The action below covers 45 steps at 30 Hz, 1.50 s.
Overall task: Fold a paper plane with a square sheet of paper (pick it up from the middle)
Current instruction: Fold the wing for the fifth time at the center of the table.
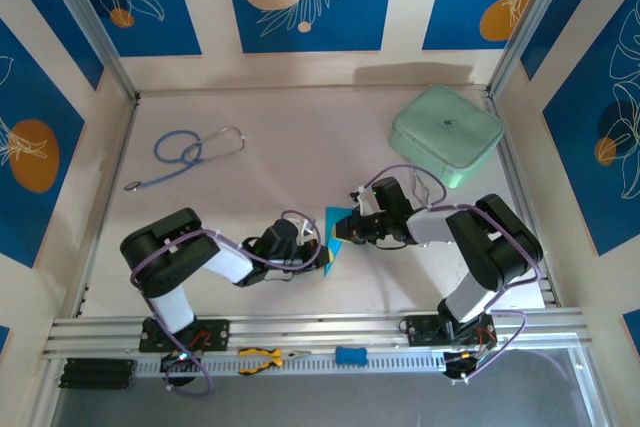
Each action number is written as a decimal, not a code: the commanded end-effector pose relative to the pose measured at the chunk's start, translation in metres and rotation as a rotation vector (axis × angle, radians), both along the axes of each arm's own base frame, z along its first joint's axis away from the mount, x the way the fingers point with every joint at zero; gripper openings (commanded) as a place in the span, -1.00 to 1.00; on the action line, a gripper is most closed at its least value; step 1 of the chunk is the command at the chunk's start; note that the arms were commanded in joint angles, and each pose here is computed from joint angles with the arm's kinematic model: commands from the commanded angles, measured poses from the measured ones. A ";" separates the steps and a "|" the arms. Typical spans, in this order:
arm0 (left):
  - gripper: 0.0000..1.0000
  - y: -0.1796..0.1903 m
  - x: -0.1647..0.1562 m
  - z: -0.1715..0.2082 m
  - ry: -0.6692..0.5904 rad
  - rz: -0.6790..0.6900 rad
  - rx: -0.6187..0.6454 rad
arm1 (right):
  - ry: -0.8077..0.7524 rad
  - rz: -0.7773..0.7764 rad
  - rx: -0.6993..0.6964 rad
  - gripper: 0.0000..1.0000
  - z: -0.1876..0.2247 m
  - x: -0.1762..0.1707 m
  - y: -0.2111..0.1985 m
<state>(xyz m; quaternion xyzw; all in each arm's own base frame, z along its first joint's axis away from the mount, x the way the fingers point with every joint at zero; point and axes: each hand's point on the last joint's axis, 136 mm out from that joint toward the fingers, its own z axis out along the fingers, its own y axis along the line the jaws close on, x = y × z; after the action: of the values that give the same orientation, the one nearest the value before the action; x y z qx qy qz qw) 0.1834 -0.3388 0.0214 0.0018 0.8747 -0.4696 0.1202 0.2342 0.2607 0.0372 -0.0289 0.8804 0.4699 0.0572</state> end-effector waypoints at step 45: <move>-1.00 0.054 -0.021 -0.067 0.149 0.065 0.269 | 0.110 -0.011 -0.169 -0.82 -0.042 0.001 -0.001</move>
<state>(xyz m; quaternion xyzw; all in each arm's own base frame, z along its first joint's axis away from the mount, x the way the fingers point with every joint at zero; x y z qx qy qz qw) 0.1868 -0.3342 0.0208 -0.0170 0.8760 -0.4648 0.1275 0.2391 0.2686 0.0164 -0.0206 0.8991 0.4362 0.0284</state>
